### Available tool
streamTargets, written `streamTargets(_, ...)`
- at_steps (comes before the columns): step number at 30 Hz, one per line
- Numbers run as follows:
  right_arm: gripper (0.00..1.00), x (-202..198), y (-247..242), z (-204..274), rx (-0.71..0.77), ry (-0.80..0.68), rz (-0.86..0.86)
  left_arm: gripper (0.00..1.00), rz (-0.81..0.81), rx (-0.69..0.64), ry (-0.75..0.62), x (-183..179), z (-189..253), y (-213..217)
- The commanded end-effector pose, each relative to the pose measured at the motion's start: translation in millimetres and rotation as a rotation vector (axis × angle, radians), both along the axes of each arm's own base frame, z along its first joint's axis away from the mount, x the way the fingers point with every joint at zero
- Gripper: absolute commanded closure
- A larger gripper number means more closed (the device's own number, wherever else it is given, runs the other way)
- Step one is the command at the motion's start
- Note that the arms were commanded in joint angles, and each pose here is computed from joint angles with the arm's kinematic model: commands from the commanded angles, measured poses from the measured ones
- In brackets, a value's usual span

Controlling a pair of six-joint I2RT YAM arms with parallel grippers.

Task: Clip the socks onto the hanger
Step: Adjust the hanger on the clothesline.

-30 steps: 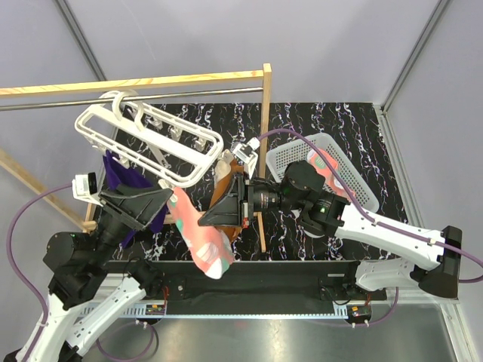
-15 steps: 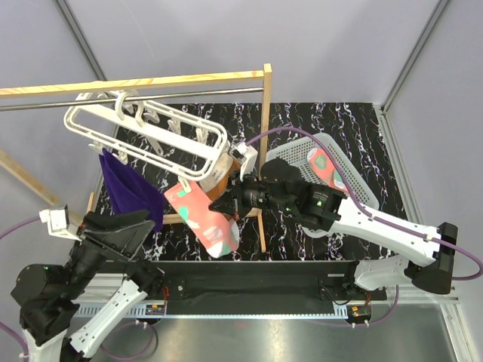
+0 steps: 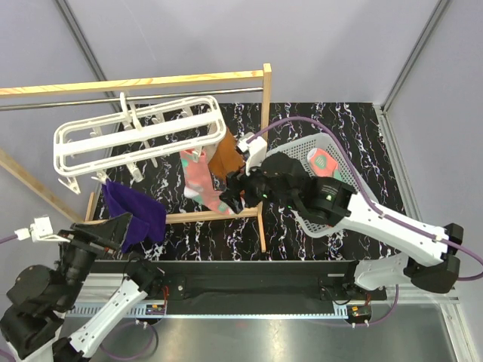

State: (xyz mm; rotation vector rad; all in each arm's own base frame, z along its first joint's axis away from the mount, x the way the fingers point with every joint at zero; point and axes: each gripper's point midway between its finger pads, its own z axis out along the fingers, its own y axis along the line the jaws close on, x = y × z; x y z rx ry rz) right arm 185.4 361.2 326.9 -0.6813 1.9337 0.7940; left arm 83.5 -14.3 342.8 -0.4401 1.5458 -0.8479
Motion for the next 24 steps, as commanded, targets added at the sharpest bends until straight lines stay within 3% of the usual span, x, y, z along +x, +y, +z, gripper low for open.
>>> streamTargets(1, 0.23, -22.1, -25.1, 17.8, 0.012, -0.055, 0.056, 0.14, 0.187, 0.086, 0.115, 21.8, -13.8, 22.8)
streamTargets(9, 0.23, -95.1, 2.8, -4.3, 0.262, 0.092, 0.383, 0.07, 0.341, 0.069, 0.215, 32.3, -36.6, 40.0)
streamTargets(14, 0.24, -98.8, 30.3, -27.0, 0.25, 0.106, 0.402, 0.1, 0.134, 0.053, 0.03, 46.4, -18.3, -6.0)
streamTargets(15, 0.25, -97.3, 34.5, -27.4, 0.244, 0.104, 0.387, 0.14, 0.048, 0.039, -0.011, 42.7, -13.6, -21.2)
streamTargets(18, 0.27, -89.7, 46.7, -38.5, 0.211, 0.106, 0.34, 0.35, -0.087, 0.032, -0.082, 44.5, -2.2, -51.8)
streamTargets(19, 0.29, -85.3, 50.3, -44.2, 0.203, 0.113, 0.317, 0.49, -0.111, 0.034, -0.087, 44.6, 0.1, -57.3)
streamTargets(24, 0.35, -66.9, 62.1, -43.9, 0.284, 0.088, 0.225, 0.72, -0.241, -0.001, -0.052, 51.7, -1.8, -93.1)
